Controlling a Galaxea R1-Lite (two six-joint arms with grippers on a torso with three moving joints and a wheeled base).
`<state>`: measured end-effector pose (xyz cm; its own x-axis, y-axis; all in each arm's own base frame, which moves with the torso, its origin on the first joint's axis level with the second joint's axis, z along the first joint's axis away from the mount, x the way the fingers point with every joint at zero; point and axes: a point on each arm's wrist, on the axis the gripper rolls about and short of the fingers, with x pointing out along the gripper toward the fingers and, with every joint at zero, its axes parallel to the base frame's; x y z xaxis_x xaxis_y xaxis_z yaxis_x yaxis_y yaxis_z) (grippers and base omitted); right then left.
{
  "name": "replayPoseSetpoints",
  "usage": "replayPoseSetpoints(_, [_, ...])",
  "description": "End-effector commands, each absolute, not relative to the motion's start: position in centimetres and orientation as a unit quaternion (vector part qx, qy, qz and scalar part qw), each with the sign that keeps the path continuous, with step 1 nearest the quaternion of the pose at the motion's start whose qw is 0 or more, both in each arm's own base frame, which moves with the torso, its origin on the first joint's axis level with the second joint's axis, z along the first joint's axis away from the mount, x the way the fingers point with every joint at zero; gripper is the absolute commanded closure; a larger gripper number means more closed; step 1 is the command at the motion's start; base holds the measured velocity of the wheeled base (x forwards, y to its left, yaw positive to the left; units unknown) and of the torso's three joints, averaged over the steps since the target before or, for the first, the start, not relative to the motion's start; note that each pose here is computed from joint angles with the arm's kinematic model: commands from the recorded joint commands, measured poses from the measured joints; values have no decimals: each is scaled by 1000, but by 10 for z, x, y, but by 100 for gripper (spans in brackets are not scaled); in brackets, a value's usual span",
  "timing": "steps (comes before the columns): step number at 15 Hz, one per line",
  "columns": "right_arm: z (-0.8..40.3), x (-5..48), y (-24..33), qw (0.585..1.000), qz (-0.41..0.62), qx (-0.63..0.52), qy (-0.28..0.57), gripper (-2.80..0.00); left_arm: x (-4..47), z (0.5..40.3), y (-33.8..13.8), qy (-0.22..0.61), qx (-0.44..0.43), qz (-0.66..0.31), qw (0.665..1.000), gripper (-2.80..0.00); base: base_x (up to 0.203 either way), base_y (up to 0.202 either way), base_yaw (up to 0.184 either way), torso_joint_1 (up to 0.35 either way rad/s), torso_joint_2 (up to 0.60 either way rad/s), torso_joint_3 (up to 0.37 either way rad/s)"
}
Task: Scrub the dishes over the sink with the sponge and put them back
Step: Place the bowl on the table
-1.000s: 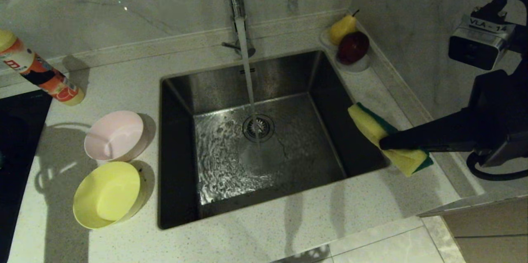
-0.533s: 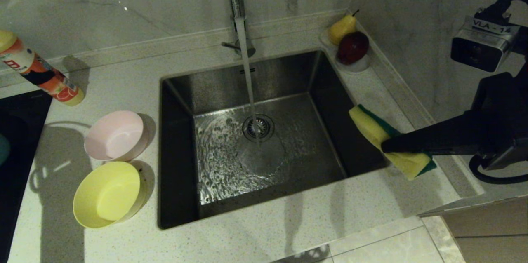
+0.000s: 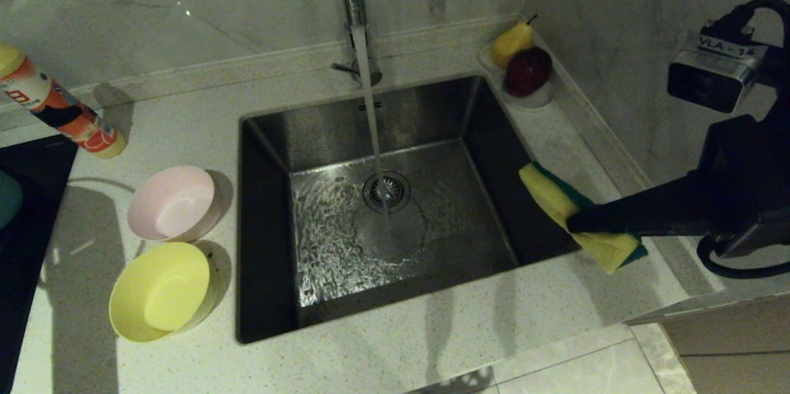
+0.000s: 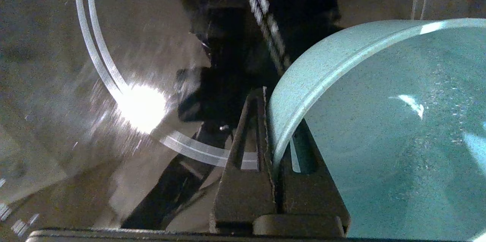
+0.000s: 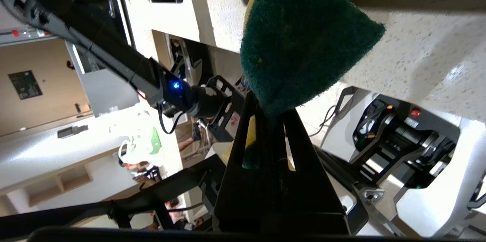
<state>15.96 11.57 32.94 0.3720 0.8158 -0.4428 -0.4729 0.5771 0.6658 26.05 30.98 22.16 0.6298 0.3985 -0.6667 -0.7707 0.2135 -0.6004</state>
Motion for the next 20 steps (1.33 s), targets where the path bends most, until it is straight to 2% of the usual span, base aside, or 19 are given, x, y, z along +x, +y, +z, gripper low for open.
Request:
replayPoseSetpoints(1, [325,161,117,791,407,222,400,0,272,205,324,197,-502,392,745,0,0,0,0,0,0,0])
replayPoseSetpoints(8, [325,161,117,791,406,222,400,0,275,203,327,195,-501,391,747,0,0,0,0,0,0,0])
replayPoseSetpoints(9, [326,161,117,792,407,222,398,0,274,206,326,192,-500,390,749,-280,0,0,0,0,0,0])
replayPoseSetpoints(13, [326,160,116,792,407,222,397,0,270,219,321,178,-496,385,757,-280,0,0,0,0,0,0])
replayPoseSetpoints(20, [323,161,117,790,405,221,403,0,253,266,300,131,-475,372,786,-280,0,0,0,0,0,0])
